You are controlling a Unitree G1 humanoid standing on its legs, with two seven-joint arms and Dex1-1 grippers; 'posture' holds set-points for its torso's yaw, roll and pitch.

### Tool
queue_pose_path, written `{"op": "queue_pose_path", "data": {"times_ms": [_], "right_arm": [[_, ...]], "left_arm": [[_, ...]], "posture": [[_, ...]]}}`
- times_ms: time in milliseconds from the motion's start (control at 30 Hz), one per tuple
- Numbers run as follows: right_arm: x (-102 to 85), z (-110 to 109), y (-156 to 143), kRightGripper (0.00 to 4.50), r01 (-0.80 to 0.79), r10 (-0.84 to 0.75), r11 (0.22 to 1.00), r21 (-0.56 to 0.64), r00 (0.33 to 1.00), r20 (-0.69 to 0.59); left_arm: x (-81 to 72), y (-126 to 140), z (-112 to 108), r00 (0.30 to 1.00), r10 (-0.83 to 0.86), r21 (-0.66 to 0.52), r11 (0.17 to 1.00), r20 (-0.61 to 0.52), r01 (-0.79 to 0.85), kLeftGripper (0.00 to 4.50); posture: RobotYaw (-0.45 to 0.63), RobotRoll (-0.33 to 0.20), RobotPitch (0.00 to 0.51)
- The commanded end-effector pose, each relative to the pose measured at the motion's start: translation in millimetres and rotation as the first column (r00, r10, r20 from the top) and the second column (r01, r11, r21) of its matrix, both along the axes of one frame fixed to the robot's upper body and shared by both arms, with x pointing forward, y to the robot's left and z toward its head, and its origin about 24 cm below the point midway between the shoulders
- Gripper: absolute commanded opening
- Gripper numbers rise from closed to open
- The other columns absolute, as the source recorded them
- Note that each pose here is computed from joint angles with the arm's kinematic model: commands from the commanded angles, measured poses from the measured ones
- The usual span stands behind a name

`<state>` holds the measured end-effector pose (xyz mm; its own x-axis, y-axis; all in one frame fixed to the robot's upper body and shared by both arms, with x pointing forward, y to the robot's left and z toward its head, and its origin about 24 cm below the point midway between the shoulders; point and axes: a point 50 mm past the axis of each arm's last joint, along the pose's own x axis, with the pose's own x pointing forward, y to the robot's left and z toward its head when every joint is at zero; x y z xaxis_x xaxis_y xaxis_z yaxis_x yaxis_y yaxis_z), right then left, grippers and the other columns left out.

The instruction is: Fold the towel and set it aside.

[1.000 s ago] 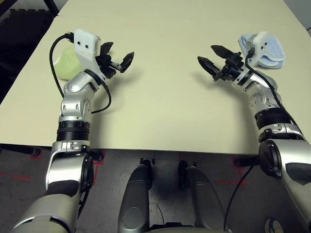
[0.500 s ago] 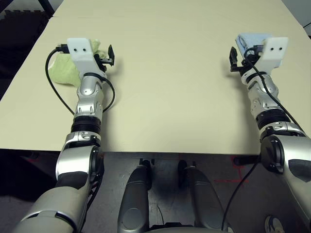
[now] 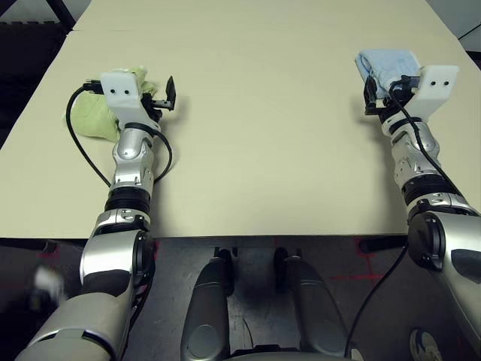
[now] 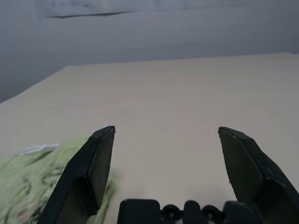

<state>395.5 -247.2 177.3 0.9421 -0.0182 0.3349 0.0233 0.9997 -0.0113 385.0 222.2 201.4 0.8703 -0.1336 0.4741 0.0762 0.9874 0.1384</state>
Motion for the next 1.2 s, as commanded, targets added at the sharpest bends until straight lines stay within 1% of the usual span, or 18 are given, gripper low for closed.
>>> {"op": "queue_pose_path", "data": {"times_ms": [33,167,233,333,467,567,733,967,1200], "right_arm": [[-2.4,-10,-2,4.50,0.001,-0.001,0.999,0.032,1.000,-0.015],[-2.0,-10,1,4.50,-0.016,0.016,0.999,0.040,1.000,-0.008],[-2.0,-9,1,4.50,-0.018,0.018,0.999,0.040,1.000,-0.006],[-2.3,-9,1,4.50,-0.022,0.022,0.999,0.038,1.000,-0.002],[-3.6,-11,-1,4.50,-0.021,0.021,0.999,0.033,1.000,-0.002],[-4.3,-12,-1,4.50,-0.018,0.018,0.999,0.031,1.000,-0.002],[-4.3,-11,-2,4.50,-0.015,0.015,1.000,0.027,1.000,0.001],[-2.5,-8,2,4.50,-0.023,0.022,0.999,0.029,1.000,0.004],[1.1,-6,9,4.50,-0.035,0.035,0.999,0.027,0.999,-0.003]], "left_arm": [[-1.1,5,1,1.000,-0.003,-0.001,1.000,-0.013,0.003,4.48],[-2.0,14,8,0.999,0.041,-0.007,0.999,0.003,-0.041,4.48],[-1.3,18,9,0.998,0.064,-0.012,0.998,-0.009,-0.064,4.48],[-1.0,19,1,0.997,0.063,-0.007,0.998,-0.040,-0.063,4.48],[-3.0,20,-18,0.993,0.072,-0.010,0.997,-0.089,-0.073,4.48],[-4.0,25,-29,0.986,0.113,-0.019,0.993,-0.121,-0.116,4.48],[-3.8,33,-38,0.965,0.196,-0.007,0.980,-0.171,-0.200,4.48],[-3.6,39,-34,0.955,0.254,-0.006,0.966,-0.152,-0.258,4.48],[-1.9,37,-22,0.966,0.234,0.007,0.972,-0.113,-0.235,4.48]], "posture": [[-0.01,0.000,0.231],[-0.01,0.000,0.238],[-0.01,0.000,0.240],[-0.02,0.000,0.240],[-0.04,0.000,0.240],[-0.04,0.000,0.240],[-0.05,0.000,0.240],[-0.04,0.000,0.231],[-0.03,0.000,0.215]]}}
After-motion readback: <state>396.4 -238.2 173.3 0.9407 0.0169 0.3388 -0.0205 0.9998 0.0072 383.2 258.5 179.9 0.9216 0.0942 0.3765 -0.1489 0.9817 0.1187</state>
